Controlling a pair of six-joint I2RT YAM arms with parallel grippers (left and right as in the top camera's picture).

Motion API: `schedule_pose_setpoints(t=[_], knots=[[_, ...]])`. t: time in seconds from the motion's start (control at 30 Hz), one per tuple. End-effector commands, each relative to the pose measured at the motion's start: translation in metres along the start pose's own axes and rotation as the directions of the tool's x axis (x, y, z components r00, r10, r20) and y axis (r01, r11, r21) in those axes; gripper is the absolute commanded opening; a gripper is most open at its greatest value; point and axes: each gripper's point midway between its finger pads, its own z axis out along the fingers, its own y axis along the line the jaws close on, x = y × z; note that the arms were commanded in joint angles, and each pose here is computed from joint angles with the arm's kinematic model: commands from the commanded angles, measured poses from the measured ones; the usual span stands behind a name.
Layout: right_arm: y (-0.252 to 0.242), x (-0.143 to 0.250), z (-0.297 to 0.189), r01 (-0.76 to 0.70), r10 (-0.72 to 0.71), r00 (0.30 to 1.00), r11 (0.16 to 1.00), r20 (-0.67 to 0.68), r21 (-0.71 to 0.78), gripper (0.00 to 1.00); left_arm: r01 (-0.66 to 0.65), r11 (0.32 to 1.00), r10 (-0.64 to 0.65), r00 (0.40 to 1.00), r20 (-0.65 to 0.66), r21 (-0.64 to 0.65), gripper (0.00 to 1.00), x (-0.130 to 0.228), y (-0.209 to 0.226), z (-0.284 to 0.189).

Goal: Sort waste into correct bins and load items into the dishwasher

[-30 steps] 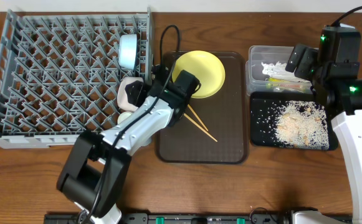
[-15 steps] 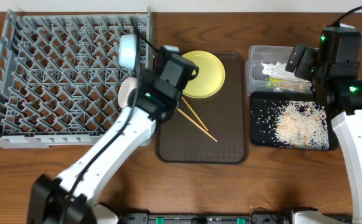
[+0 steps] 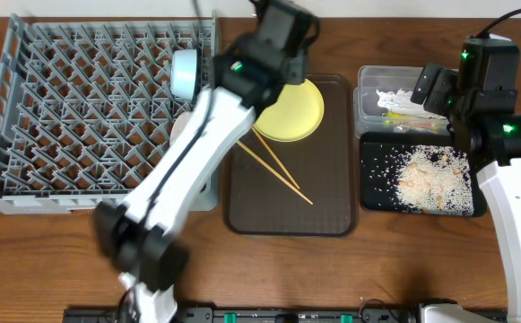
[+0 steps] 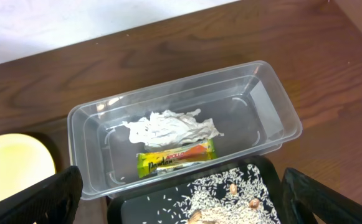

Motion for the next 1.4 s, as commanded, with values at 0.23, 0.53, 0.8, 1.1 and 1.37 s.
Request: schedule_pose_setpoints(t=[0.23, 0.53, 0.8, 1.1, 1.37], knots=[[-0.006, -0.003, -0.001, -0.019, 0.019, 1.000, 1.000, 0.012, 0.022, 0.99, 0.043, 0.989, -0.074, 0.973, -0.217, -0.141, 0.70, 0.059, 0.044, 0.107], [-0.006, -0.003, -0.001, -0.019, 0.019, 1.000, 1.000, 0.012, 0.022, 0.99, 0.085, 0.989, -0.119, 0.942, -0.314, -0.118, 0.71, 0.091, 0.059, 0.153], [-0.006, -0.003, -0.001, -0.019, 0.019, 1.000, 1.000, 0.012, 0.022, 0.99, 0.080, 0.986, -0.127, 0.926, -0.355, -0.144, 0.70, 0.109, 0.069, 0.166], [-0.006, -0.003, -0.001, -0.019, 0.019, 1.000, 1.000, 0.012, 0.022, 0.99, 0.078, 0.985, -0.132, 0.921, -0.366, -0.157, 0.70, 0.121, 0.079, 0.173], [-0.006, -0.003, -0.001, -0.019, 0.019, 1.000, 1.000, 0.012, 0.022, 0.99, 0.084, 0.996, -0.089, 0.902, -0.421, -0.030, 0.63, 0.131, 0.057, 0.173]])
